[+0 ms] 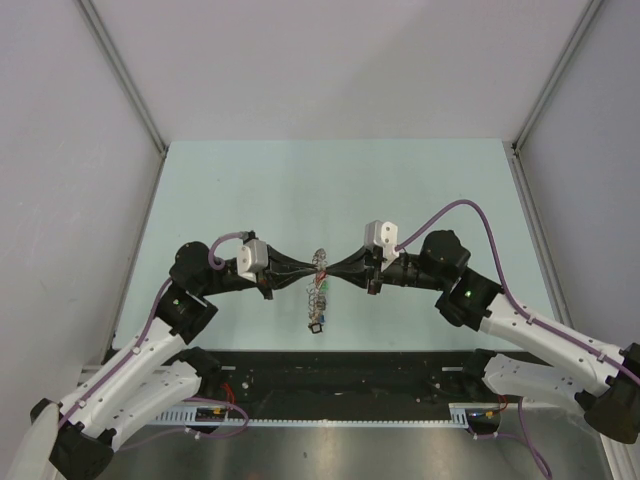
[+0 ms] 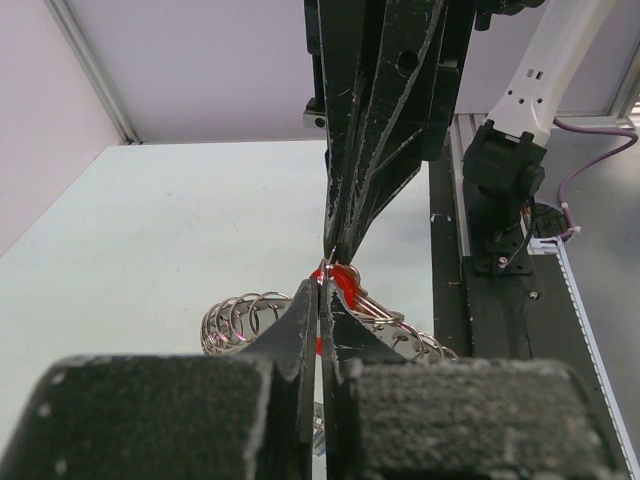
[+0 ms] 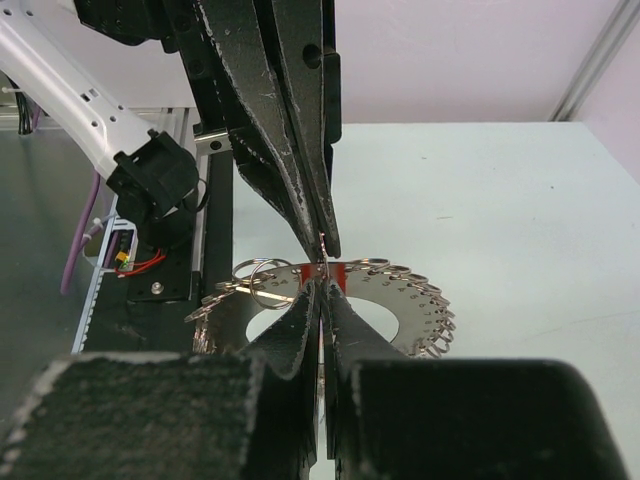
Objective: Put the keys on the keyring
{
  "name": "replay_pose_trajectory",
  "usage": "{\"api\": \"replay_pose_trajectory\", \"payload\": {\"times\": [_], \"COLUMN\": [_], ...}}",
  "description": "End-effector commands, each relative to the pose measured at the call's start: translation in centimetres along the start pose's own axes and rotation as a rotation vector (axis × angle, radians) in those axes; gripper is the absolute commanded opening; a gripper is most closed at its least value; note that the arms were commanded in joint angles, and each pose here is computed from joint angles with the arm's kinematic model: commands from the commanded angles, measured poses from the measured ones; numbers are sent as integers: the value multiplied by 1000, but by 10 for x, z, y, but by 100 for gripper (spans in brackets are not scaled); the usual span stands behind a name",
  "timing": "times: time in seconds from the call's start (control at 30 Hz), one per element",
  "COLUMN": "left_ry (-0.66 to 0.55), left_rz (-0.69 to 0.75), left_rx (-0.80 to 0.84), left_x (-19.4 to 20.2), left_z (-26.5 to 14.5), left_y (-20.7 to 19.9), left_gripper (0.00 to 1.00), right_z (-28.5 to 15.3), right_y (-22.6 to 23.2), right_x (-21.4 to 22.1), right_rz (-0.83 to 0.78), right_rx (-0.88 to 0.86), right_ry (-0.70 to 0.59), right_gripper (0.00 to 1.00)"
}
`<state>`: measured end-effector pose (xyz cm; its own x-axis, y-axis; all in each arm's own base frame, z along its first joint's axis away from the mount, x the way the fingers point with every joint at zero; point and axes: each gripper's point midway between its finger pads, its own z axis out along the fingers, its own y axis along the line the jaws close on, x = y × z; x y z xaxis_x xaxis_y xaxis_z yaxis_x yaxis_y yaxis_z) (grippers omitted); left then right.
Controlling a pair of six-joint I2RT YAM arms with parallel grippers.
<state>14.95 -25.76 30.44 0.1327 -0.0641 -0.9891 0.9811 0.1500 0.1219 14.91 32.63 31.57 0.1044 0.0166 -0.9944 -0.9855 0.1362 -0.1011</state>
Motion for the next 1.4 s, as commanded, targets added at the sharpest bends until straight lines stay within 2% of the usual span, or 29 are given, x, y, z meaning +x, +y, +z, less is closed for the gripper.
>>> {"api": "replay_pose_trajectory", "payload": {"times": [0.0,0.53,1.37], "left_ry": [-59,-51,-14], "left_rz": [55,37,-175], "left_rx": [41,11,-164], "left_x": [-20,-20,-26], "left_z": [2,3,4], "left_y": [-6,-1,26], "left_gripper": [0,0,0], "right_z": [7,8,15], "right_y": [4,6,-7], "right_x": [-39,-37,-4], "right_rz": [-40,-46,-191], "right_rx": [-26,-35,43], "right_ry": [-102,-98,56], "right_gripper": [0,0,0]}}
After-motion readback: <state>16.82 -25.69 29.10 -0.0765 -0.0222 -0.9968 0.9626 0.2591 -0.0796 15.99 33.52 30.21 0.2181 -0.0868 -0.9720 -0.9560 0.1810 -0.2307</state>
